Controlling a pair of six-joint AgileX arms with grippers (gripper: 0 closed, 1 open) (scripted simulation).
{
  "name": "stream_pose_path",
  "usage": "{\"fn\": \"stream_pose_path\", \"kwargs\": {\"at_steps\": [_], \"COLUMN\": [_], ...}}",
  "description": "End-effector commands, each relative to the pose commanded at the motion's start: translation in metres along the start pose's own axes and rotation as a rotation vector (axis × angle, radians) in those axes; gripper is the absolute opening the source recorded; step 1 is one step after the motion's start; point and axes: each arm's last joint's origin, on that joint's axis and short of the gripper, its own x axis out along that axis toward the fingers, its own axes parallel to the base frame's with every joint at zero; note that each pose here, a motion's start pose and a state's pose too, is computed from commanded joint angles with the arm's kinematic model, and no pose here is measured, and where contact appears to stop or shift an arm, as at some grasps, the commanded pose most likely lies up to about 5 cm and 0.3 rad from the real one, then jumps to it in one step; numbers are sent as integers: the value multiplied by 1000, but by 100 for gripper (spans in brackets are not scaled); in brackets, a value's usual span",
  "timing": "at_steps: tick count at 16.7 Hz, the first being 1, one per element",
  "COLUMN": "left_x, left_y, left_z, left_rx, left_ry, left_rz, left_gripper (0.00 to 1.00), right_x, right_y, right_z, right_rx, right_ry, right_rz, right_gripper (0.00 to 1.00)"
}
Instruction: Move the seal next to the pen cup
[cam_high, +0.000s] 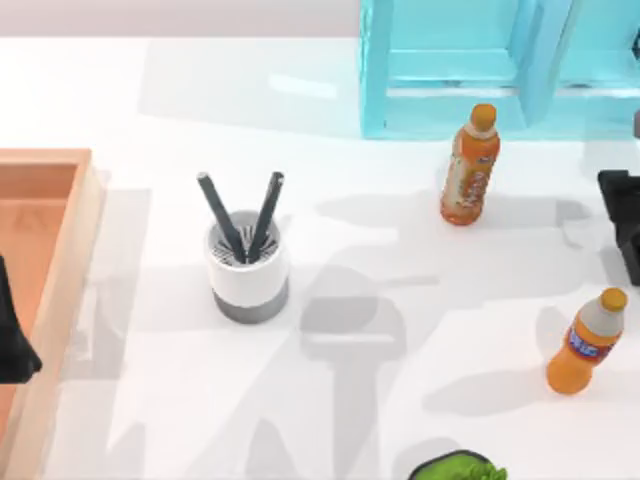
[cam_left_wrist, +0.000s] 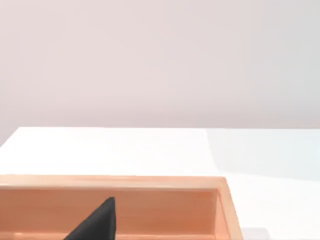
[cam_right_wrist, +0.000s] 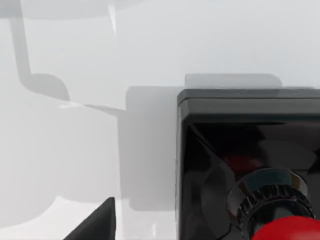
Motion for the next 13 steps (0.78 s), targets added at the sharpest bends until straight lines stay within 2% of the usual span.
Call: {"fn": "stream_pose_path", "kwargs": {"at_steps": [2,13], "left_x": [0,0], "left_y": [0,0], "left_z": [0,0], "left_rx": [0,0], "left_ry": [0,0], "left_rz": [0,0], "left_gripper": [100,100], "right_x": [0,0], "right_y": [0,0], "right_z": [0,0], "right_rx": [0,0], "right_ry": [0,0], "right_rz": [0,0], "right_gripper": [100,17]}}
